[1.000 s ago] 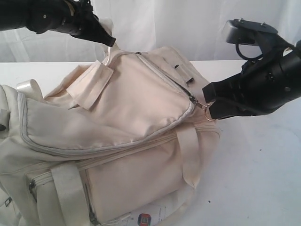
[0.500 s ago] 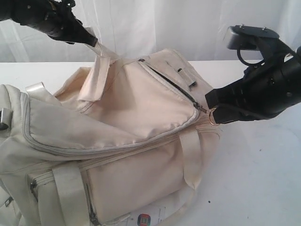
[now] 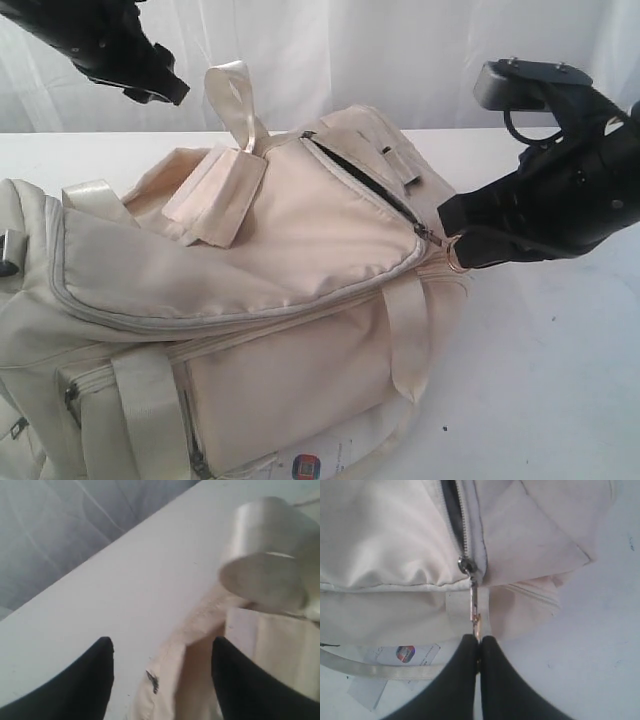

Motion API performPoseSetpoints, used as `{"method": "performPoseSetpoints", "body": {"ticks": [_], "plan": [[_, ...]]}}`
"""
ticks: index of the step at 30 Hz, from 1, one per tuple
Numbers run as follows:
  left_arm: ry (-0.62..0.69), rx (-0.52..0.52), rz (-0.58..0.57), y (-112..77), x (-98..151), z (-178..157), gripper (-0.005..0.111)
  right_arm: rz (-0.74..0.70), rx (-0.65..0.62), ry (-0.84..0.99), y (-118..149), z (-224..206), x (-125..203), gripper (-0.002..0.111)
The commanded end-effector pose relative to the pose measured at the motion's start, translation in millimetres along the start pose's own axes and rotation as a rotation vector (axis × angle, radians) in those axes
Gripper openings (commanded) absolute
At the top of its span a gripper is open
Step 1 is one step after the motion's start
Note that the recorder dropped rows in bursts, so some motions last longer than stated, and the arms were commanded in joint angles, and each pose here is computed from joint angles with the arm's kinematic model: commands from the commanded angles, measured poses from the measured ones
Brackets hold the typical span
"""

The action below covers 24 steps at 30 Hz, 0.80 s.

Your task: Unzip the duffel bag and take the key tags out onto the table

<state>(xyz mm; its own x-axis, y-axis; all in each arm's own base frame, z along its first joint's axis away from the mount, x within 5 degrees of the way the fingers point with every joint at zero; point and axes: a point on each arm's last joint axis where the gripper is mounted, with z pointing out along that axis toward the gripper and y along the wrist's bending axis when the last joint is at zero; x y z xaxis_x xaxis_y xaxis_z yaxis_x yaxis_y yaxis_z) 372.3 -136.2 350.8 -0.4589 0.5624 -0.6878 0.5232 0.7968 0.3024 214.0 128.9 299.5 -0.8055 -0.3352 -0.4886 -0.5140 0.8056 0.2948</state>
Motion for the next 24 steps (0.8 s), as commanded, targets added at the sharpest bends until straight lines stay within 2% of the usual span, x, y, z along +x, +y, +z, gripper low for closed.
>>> {"method": "performPoseSetpoints", "body": {"ticks": [1,4,7,10,12,15,18,23,24], "plan": [[0.086,0.222,0.090,-24.5,3.4,-27.8,0.058,-0.002,-0.009,0.024,-0.1,-1.3,4.4,0.000],[0.116,0.396,0.203,-40.1,7.3,-44.7,0.057,0.001,-0.013,0.023,0.2,-1.3,4.3,0.000],[0.101,0.601,0.223,-55.7,7.9,-62.4,0.055,0.004,-0.017,0.022,0.5,-1.3,4.2,0.000],[0.037,0.776,0.192,-68.6,2.9,-74.5,0.054,0.004,-0.017,0.022,0.5,-1.3,4.2,0.000],[0.003,0.851,0.172,-73.6,0.0,-79.4,0.054,0.004,-0.018,0.027,0.7,-1.3,4.7,0.000],[-0.023,0.899,0.143,-76.7,-2.9,-82.8,0.054,-0.040,-0.036,0.055,2.1,-1.4,7.3,0.006],[0.003,0.943,0.158,-78.9,-0.1,-86.0,0.054,-0.109,-0.062,0.110,4.1,-2.0,12.5,0.020],[0.020,0.986,0.197,-86.1,1.2,-89.6,0.054,-0.142,-0.068,0.099,4.8,-2.7,11.0,0.063],[0.017,0.995,0.199,-88.5,0.4,-90.4,0.054,-0.143,-0.062,0.082,4.6,-3.1,9.0,0.068]]}}
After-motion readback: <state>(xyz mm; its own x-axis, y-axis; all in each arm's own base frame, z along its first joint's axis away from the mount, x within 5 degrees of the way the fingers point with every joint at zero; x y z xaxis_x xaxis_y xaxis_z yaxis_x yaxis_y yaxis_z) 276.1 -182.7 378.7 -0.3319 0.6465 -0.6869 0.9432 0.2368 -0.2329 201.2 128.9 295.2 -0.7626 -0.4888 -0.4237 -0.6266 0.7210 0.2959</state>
